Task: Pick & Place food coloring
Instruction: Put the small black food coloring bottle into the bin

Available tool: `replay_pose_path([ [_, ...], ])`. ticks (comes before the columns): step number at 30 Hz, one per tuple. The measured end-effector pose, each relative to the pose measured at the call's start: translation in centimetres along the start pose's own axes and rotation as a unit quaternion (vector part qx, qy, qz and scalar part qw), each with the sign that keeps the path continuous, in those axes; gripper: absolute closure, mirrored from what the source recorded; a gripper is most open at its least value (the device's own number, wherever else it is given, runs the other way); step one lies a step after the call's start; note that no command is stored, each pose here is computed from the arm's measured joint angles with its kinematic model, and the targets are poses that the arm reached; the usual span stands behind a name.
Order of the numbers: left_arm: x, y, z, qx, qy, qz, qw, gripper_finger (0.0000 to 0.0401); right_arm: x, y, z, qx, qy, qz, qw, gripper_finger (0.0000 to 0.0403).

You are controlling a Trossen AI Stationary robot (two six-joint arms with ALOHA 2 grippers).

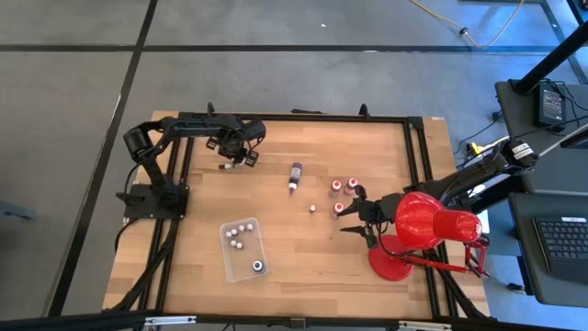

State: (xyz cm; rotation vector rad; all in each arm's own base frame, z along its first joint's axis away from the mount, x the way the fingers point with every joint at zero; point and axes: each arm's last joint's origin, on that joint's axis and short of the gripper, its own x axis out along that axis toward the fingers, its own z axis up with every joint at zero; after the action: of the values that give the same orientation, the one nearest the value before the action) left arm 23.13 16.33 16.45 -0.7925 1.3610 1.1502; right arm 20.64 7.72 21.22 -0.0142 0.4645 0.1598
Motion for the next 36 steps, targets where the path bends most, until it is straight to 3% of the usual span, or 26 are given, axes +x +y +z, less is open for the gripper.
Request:
replay_pose_path([
  [14, -0.4, 0.0, -0.4, 0.019, 0.004, 0.002, 1.0, 0.0337, 0.0, 0.0, 0.0, 0.0, 0.0, 0.0, 1.0, 0.0192],
  [21, -4.2, 0.1, -2.3, 0.034, -0.024, -0.017, 0.999, 0.0338, 0.0, 0.0, 0.0, 0.002, 0.002, 0.0, 1.0, 0.0192],
  [27, -8.8, -0.5, -6.2, 0.088, -0.075, -0.102, 0.988, 0.0338, 0.0, 0.0, -0.1, 0.002, 0.004, 0.0, 1.0, 0.0192],
  [32, -11.8, -1.5, -11.1, 0.192, -0.088, -0.182, 0.96, 0.0339, 0.0, 0.0, -0.1, 0.003, 0.004, 0.0, 1.0, 0.0192],
  [36, -13.2, -2.5, -15.2, 0.246, -0.091, -0.215, 0.941, 0.0339, 0.0, 0.0, -0.1, 0.003, 0.004, 0.0, 1.0, 0.0192],
])
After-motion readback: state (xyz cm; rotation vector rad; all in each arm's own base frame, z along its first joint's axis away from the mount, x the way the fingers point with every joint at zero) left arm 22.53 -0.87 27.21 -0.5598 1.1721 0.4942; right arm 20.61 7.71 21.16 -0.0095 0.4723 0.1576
